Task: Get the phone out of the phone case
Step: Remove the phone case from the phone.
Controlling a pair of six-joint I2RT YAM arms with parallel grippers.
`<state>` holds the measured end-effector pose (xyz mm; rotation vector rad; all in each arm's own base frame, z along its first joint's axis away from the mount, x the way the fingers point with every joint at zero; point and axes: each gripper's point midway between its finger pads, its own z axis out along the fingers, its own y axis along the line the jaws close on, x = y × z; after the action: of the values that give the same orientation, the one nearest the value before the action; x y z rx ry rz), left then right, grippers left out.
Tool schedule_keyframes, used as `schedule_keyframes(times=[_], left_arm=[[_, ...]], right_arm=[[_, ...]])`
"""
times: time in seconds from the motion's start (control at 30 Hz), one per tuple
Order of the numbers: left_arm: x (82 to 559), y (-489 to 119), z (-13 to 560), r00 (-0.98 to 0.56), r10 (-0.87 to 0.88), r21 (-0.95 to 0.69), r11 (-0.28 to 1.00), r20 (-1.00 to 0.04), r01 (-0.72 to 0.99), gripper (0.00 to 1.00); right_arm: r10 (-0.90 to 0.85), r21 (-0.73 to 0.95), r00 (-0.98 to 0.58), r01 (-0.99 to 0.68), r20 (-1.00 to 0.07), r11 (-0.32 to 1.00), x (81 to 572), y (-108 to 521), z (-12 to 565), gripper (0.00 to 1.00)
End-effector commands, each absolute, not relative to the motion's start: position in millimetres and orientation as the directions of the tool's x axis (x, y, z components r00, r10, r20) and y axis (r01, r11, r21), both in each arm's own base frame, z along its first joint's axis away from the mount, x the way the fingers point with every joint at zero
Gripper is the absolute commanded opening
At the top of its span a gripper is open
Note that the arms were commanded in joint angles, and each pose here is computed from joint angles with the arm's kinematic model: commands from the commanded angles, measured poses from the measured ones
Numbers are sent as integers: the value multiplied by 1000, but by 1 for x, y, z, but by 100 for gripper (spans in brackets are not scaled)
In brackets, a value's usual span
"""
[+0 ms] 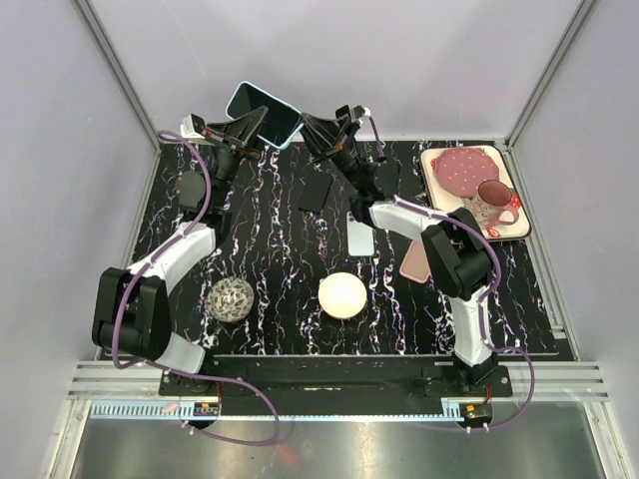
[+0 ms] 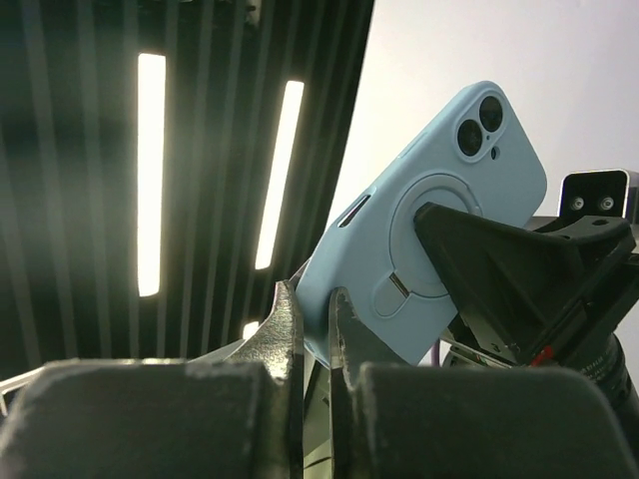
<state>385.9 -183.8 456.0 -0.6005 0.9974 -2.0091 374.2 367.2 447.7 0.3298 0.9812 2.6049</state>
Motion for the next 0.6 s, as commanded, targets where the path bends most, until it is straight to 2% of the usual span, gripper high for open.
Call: schedule_keyframes(times=[0.0,0.2,0.33,0.4,0.47,0.5,0.53,0.57], left_arm=[[204,-183,571,-690,-666,-341,-602,-284,722,0],[185,-177,589,-676,-667,-284,-614,-313,737,0],[185,-179,585,-679,-659,-297,-610,-325,735,0],[188,-182,579,-687,-649,-318,-609,-326,726,0],[193,-190,570,-701,-624,-358,-603,-346,713,0],[192,-193,568,-705,-610,-370,-600,-362,709,0],[191,-197,570,-705,-591,-378,-595,-392,709,0],[193,-208,561,-716,-540,-420,-581,-443,697,0]], right_arm=[[125,503,-949,40,290,-863,369,347,470,0],[134,521,-948,39,289,-853,372,353,461,0],[140,606,-961,35,240,-795,368,368,445,0],[168,688,-960,32,222,-725,366,376,430,0],[242,824,-947,41,213,-565,374,389,382,0],[273,852,-945,10,179,-524,368,384,385,0],[314,902,-926,61,211,-427,378,385,359,0],[373,946,-915,27,154,-324,379,384,330,0]])
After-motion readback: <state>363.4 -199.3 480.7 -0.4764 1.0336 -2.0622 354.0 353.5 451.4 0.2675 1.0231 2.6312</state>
